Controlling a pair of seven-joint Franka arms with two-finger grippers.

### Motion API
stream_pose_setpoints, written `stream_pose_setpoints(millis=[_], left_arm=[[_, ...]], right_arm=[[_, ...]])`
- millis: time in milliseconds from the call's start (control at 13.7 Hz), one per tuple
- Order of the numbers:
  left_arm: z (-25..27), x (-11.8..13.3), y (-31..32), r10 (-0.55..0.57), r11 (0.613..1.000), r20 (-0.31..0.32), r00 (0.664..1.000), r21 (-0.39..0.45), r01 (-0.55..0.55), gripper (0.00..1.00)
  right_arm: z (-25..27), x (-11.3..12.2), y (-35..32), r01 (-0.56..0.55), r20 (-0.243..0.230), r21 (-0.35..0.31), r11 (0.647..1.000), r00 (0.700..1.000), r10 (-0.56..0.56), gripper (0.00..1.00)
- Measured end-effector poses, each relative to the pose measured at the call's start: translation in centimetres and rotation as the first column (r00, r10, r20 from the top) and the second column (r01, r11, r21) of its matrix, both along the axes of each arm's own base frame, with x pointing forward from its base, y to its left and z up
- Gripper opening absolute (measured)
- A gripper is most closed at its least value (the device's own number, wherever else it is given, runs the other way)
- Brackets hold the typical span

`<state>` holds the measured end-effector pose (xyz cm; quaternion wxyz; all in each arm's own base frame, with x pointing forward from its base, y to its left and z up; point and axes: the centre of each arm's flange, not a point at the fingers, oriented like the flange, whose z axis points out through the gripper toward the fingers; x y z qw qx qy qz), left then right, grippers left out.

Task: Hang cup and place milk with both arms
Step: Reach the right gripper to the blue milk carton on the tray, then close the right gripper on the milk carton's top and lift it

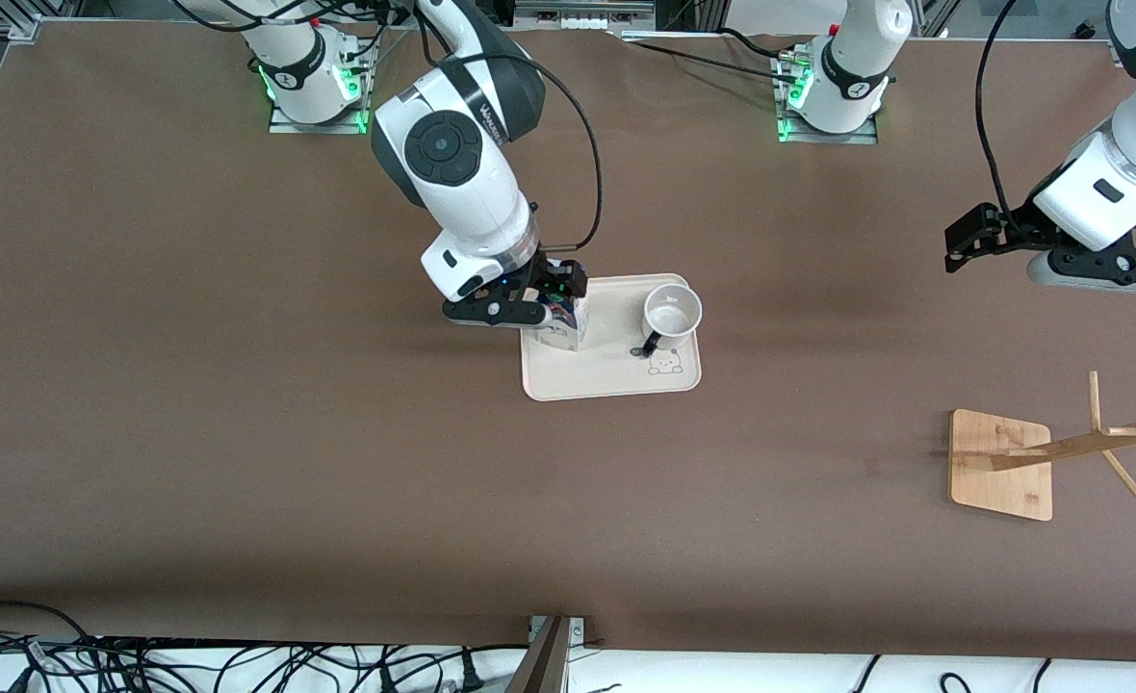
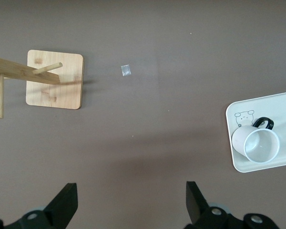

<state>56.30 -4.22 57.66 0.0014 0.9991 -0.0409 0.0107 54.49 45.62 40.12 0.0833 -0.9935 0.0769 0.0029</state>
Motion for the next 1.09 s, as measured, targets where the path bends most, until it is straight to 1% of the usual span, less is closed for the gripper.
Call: stream_pose_setpoints(millis=[291, 655, 1092], left_arm=[[-0.1, 0.0, 0.1, 0.001, 1.000, -0.002, 1.000, 0.000, -0.001, 1.00], [-0.2, 0.1, 0.2, 0.004, 1.000, -0.004, 1.000, 0.000, -0.004, 1.00], [-0.8, 0.6, 1.1, 0.020, 1.000, -0.013, 1.000, 0.001, -0.020, 1.00]], right_arm=[[-2.4, -0.2, 0.7, 0.029, -0.031, -0.020, 0.999, 0.999, -0.030, 1.00], [-2.6, -1.3, 2.0, 0.015, -0.035, -0.022, 1.000, 0.999, -0.015, 1.00], [-5.3, -3.1, 4.2, -0.007, -0.065, -0.047, 0.999, 0.998, 0.004, 1.00]])
